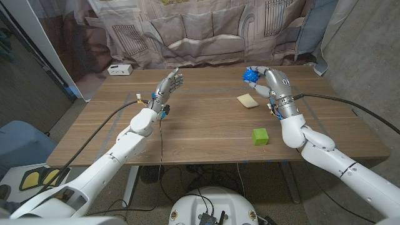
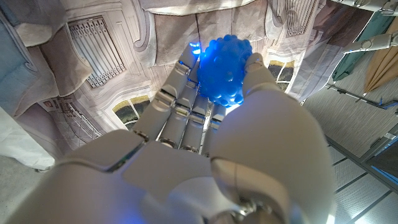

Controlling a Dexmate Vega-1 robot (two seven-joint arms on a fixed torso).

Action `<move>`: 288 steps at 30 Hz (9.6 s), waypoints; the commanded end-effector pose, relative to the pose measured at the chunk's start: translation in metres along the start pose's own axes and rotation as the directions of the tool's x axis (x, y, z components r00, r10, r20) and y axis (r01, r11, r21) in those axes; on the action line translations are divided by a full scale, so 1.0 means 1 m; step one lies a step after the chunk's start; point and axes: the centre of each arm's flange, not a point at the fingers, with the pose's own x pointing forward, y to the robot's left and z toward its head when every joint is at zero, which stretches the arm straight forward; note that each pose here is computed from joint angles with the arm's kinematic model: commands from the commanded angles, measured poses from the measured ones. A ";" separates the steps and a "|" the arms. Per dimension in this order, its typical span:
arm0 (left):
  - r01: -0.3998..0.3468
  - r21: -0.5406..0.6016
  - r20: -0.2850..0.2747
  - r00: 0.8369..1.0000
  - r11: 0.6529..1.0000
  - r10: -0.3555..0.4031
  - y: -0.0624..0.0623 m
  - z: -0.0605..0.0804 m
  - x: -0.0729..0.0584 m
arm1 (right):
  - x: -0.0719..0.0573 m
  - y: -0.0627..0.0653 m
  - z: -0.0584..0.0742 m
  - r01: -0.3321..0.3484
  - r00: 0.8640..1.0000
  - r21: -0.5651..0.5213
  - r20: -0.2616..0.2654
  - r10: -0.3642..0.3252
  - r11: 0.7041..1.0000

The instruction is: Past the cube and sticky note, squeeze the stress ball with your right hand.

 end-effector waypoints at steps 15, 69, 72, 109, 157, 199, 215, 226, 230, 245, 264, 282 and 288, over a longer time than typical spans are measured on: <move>0.065 -0.016 -0.004 0.998 0.998 -0.065 -0.011 0.002 0.014 | -0.005 -0.003 -0.005 0.038 0.999 0.055 -0.019 -0.037 0.998; 0.034 -0.019 0.003 0.999 0.999 -0.034 -0.007 0.000 0.010 | -0.003 -0.007 -0.006 0.067 0.998 0.082 0.008 -0.068 0.994; 0.036 -0.017 0.004 0.999 0.999 -0.036 -0.008 0.001 0.011 | -0.003 -0.007 -0.005 0.068 0.998 0.079 0.009 -0.069 0.995; 0.031 -0.021 0.001 1.000 0.999 -0.031 -0.006 -0.002 0.017 | -0.001 -0.008 -0.007 0.049 0.999 0.049 0.001 -0.049 0.998; 0.022 -0.038 0.006 1.000 0.999 -0.022 -0.012 -0.001 0.019 | -0.002 -0.020 -0.006 -0.060 0.998 -0.032 0.004 0.060 0.998; -0.007 -0.019 0.026 1.000 1.000 0.008 0.010 0.007 0.007 | 0.003 0.023 0.015 -0.249 0.965 -0.038 0.080 0.251 0.968; -0.018 0.003 0.039 0.999 1.000 0.018 0.013 0.017 0.002 | -0.001 0.039 0.024 -0.333 0.932 -0.066 0.130 0.339 0.941; -0.013 0.005 0.040 0.999 1.000 0.013 0.014 0.017 -0.001 | 0.003 0.046 0.029 -0.373 0.911 -0.107 0.145 0.385 0.922; -0.008 0.005 0.038 0.999 1.000 0.008 0.014 0.017 -0.002 | 0.005 0.050 0.031 -0.394 0.901 -0.121 0.147 0.409 0.911; 0.006 -0.009 0.038 0.999 1.000 -0.006 0.008 0.013 -0.001 | 0.018 0.068 0.042 -0.459 0.851 -0.173 0.197 0.487 0.871; 0.001 -0.012 0.041 0.999 1.000 -0.001 0.007 0.010 0.000 | 0.027 0.088 0.044 -0.567 0.761 -0.284 0.178 0.624 0.773; -0.001 -0.012 0.042 0.999 1.000 0.002 0.010 0.010 -0.001 | 0.038 0.108 0.045 -0.670 0.661 -0.361 0.107 0.742 0.649; -0.005 -0.013 0.043 0.999 1.000 0.005 0.011 0.009 -0.002 | 0.041 0.115 0.047 -0.706 0.620 -0.384 0.071 0.781 0.596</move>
